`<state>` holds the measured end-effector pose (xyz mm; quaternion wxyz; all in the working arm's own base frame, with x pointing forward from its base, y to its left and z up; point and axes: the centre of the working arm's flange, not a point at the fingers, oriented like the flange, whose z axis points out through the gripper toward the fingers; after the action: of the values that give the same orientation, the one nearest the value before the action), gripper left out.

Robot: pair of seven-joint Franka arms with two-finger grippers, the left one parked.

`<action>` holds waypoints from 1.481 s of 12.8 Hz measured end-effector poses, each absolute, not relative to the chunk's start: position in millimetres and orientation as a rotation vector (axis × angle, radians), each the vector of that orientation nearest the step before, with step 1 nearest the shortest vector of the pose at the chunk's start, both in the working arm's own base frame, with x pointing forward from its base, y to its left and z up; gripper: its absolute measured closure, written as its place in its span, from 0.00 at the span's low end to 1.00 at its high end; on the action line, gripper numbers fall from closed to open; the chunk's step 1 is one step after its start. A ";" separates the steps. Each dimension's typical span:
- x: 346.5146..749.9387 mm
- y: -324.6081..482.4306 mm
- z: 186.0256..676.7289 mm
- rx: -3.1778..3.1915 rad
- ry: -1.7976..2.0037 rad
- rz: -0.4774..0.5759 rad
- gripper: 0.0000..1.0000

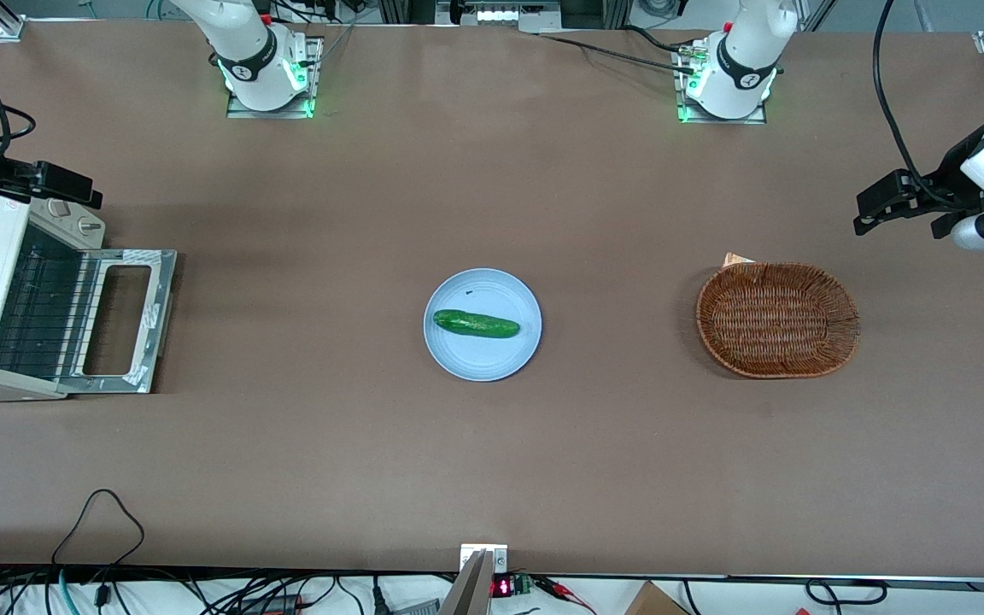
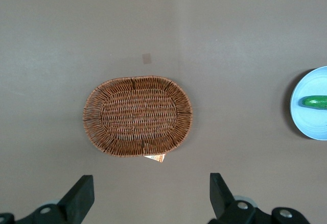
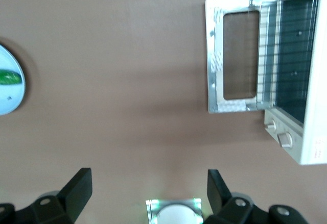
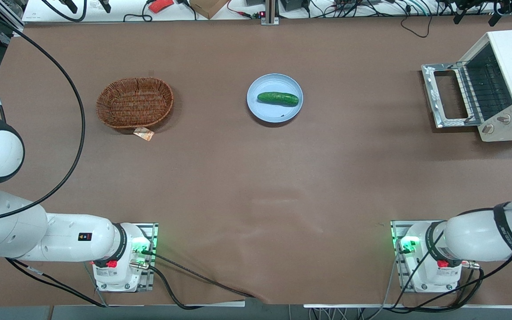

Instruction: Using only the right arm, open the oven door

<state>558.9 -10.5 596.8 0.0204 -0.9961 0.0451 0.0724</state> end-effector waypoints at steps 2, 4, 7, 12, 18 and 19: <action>546.9 -9.6 591.8 -3.084 0.095 0.141 0.00; 543.4 -11.8 586.2 -3.081 0.036 0.106 0.00; 549.0 -22.2 578.8 -3.085 0.036 0.034 0.00; 553.0 -7.5 572.1 -3.088 -0.004 0.019 0.00; 553.4 -10.0 567.8 -3.090 0.002 0.049 0.00; 553.4 -10.8 567.7 -3.094 0.002 0.050 0.00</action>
<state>553.4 -10.8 567.7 0.0234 -0.9996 0.0007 0.0161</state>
